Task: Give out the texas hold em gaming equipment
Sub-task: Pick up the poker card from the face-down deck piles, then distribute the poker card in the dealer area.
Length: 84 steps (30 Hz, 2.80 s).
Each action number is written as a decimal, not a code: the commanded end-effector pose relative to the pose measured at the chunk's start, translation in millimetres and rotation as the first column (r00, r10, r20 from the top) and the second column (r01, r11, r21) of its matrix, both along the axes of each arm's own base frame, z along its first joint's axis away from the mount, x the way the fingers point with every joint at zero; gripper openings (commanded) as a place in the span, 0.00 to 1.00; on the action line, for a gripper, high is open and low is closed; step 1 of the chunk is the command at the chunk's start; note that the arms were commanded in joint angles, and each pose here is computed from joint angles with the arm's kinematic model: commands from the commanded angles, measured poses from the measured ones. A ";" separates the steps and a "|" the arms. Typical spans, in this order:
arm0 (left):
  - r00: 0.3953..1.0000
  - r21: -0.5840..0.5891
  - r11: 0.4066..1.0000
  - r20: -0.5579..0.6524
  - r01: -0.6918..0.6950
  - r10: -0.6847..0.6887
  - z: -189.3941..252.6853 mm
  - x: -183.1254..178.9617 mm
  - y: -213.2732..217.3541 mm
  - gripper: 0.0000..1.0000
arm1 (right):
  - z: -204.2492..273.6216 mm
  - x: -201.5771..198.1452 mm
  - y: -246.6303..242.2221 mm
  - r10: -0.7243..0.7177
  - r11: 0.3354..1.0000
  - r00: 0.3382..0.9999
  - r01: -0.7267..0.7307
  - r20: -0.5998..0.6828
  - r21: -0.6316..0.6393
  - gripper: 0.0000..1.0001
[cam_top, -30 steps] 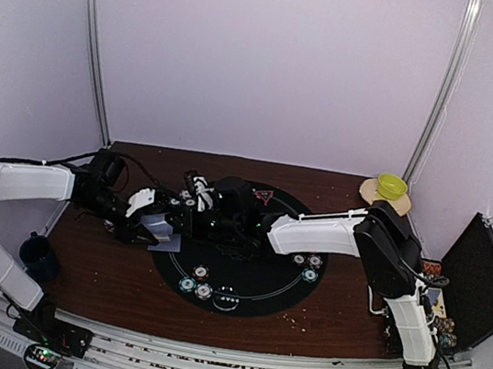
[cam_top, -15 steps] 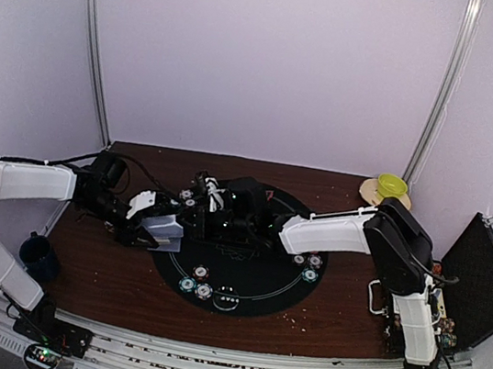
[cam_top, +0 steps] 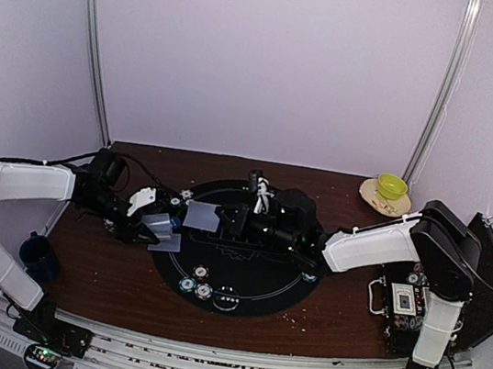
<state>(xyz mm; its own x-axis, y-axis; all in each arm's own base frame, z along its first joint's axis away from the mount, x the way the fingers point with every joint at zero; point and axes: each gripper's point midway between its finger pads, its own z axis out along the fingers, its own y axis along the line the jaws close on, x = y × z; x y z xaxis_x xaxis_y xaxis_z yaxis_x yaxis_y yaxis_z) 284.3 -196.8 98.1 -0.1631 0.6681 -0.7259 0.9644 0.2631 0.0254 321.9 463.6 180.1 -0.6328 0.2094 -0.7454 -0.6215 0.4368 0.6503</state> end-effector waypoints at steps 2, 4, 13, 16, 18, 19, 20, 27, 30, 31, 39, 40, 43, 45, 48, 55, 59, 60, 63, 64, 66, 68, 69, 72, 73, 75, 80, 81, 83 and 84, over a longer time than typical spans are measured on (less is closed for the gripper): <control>0.999 -0.024 1.000 0.053 -0.011 0.012 11.3 8.0 -4.0 0.44 | 23.1 2.6 -52.1 -0.275 0.951 0.961 0.276 -0.030 0.141 0.00; 0.998 -0.025 1.000 0.055 -0.013 0.015 12.4 8.4 -3.8 0.44 | 14.3 -6.4 -67.1 -0.358 0.924 0.933 0.360 -0.043 0.127 0.00; 0.997 -0.031 0.999 0.069 -0.025 0.027 18.5 8.8 -3.0 0.44 | -34.9 -65.7 -138.0 -0.631 0.743 0.755 0.654 -0.178 0.141 0.00; 0.997 -0.033 0.999 0.071 -0.027 0.030 19.7 9.5 -3.3 0.44 | -46.8 -87.8 -145.3 -0.708 0.679 0.688 0.725 -0.159 0.115 0.00; 0.997 -0.033 0.999 0.068 -0.028 0.030 19.2 9.7 -3.4 0.44 | -54.8 -101.2 -150.8 -0.755 0.627 0.637 0.771 -0.155 0.115 0.00; 0.997 -0.033 0.999 0.066 -0.028 0.030 18.6 9.6 -3.4 0.44 | -60.1 -105.0 -152.5 -0.769 0.608 0.618 0.786 -0.163 0.115 0.00; 0.997 -0.032 0.999 0.065 -0.028 0.030 18.4 9.6 -3.3 0.44 | -67.2 -108.5 -153.7 -0.779 0.592 0.603 0.798 -0.175 0.116 0.00; 0.997 -0.035 0.999 0.072 -0.027 0.030 20.1 8.9 -3.1 0.44 | -99.7 -126.0 -158.7 -0.847 0.497 0.506 0.862 -0.165 0.097 0.00; 0.997 -0.035 0.999 0.077 -0.026 0.029 21.0 8.6 -2.9 0.44 | -107.6 -127.5 -156.5 -0.861 0.470 0.479 0.878 -0.170 0.093 0.00; 0.997 -0.036 0.999 0.077 -0.025 0.027 21.1 8.4 -3.0 0.44 | -110.4 -127.8 -154.5 -0.862 0.470 0.478 0.878 -0.170 0.086 0.00; 0.997 -0.035 0.999 0.076 -0.024 0.027 20.6 8.3 -3.2 0.44 | -131.2 -132.7 -148.6 -0.852 0.490 0.489 0.871 -0.189 0.047 0.00; 0.997 -0.034 0.999 0.075 -0.026 0.028 20.2 8.4 -2.8 0.44 | -132.1 -133.1 -147.6 -0.853 0.488 0.486 0.872 -0.190 0.044 0.00; 0.997 -0.030 0.999 0.076 -0.028 0.030 19.6 8.8 -2.5 0.44 | -137.6 -134.1 -142.8 -0.854 0.494 0.490 0.869 -0.175 0.020 0.00; 0.996 -0.030 0.999 0.078 -0.029 0.031 20.0 9.0 -2.4 0.44 | -142.0 -134.7 -138.9 -0.848 0.504 0.496 0.864 -0.186 0.005 0.00; 0.996 -0.028 0.999 0.078 -0.030 0.033 19.6 9.5 -2.2 0.44 | -145.0 -135.7 -133.1 -0.841 0.516 0.505 0.857 -0.193 -0.006 0.00; 0.997 -0.028 0.999 0.077 -0.029 0.031 18.9 9.9 -2.4 0.44 | -144.9 -141.1 -124.5 -0.841 0.524 0.511 0.851 -0.177 -0.032 0.17; 0.997 -0.027 0.999 0.077 -0.027 0.029 18.7 9.5 -2.4 0.44 | -146.0 -142.2 -123.9 -0.846 0.521 0.508 0.852 -0.159 -0.053 0.22; 0.996 -0.027 0.999 0.078 -0.029 0.031 19.1 9.5 -2.3 0.44 | -146.1 -142.3 -124.0 -0.847 0.521 0.508 0.851 -0.158 -0.057 0.23; 0.996 -0.028 0.999 0.079 -0.029 0.032 19.6 9.6 -2.1 0.44 | -145.3 -143.3 -125.3 -0.846 0.524 0.510 0.849 -0.155 -0.066 0.27; 0.996 -0.027 0.999 0.078 -0.030 0.032 19.2 9.5 -2.2 0.44 | -144.9 -143.5 -125.7 -0.846 0.525 0.510 0.848 -0.155 -0.073 0.29; 0.996 -0.026 0.999 0.078 -0.031 0.033 19.0 9.8 -1.9 0.44 | -144.3 -144.4 -129.3 -0.849 0.522 0.507 0.848 -0.146 -0.091 0.32; 0.996 -0.026 0.999 0.079 -0.031 0.033 19.3 10.1 -2.0 0.44 | -142.3 -144.9 -133.8 -0.853 0.518 0.505 0.849 -0.132 -0.103 0.36; 0.996 -0.026 0.999 0.080 -0.033 0.035 19.7 10.3 -1.9 0.44 | -141.2 -145.1 -136.6 -0.854 0.517 0.503 0.850 -0.129 -0.107 0.39; 0.996 -0.025 0.999 0.082 -0.033 0.034 19.7 10.1 -1.7 0.44 | -134.7 -145.5 -140.3 -0.852 0.522 0.510 0.845 -0.122 -0.114 0.50; 0.996 -0.024 0.999 0.083 -0.035 0.036 19.9 10.4 -1.1 0.44 | -132.0 -145.6 -140.3 -0.850 0.526 0.515 0.842 -0.110 -0.120 0.53; 0.996 -0.022 0.999 0.083 -0.034 0.036 19.6 10.2 -1.3 0.44 | -125.5 -145.7 -140.0 -0.848 0.530 0.523 0.837 -0.091 -0.134 0.60; 0.996 -0.022 0.999 0.083 -0.033 0.035 20.3 9.7 -1.2 0.44 | -87.1 -143.3 -141.4 -0.840 0.536 0.542 0.831 -0.001 -0.148 0.73; 0.996 -0.022 0.999 0.082 -0.035 0.036 20.3 9.9 -1.0 0.44 | -76.7 -141.7 -144.2 -0.840 0.533 0.541 0.833 0.022 -0.145 0.75; 0.996 -0.023 0.999 0.083 -0.031 0.033 21.1 9.6 -1.4 0.44 | -54.7 -137.8 -151.5 -0.844 0.526 0.535 0.841 0.046 -0.124 0.77; 0.996 -0.023 0.999 0.082 -0.032 0.033 21.4 9.3 -1.3 0.44 | -44.5 -135.1 -153.1 -0.839 0.532 0.541 0.838 0.060 -0.125 0.78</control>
<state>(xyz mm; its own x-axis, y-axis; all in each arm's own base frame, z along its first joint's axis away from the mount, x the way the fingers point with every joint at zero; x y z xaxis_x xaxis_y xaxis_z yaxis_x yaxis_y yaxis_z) 291.3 -193.7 107.1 -0.1679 0.6650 -0.7277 0.9506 0.3048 0.0592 179.6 322.5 88.4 -0.2747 0.6275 -0.7285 0.1231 0.7744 0.6206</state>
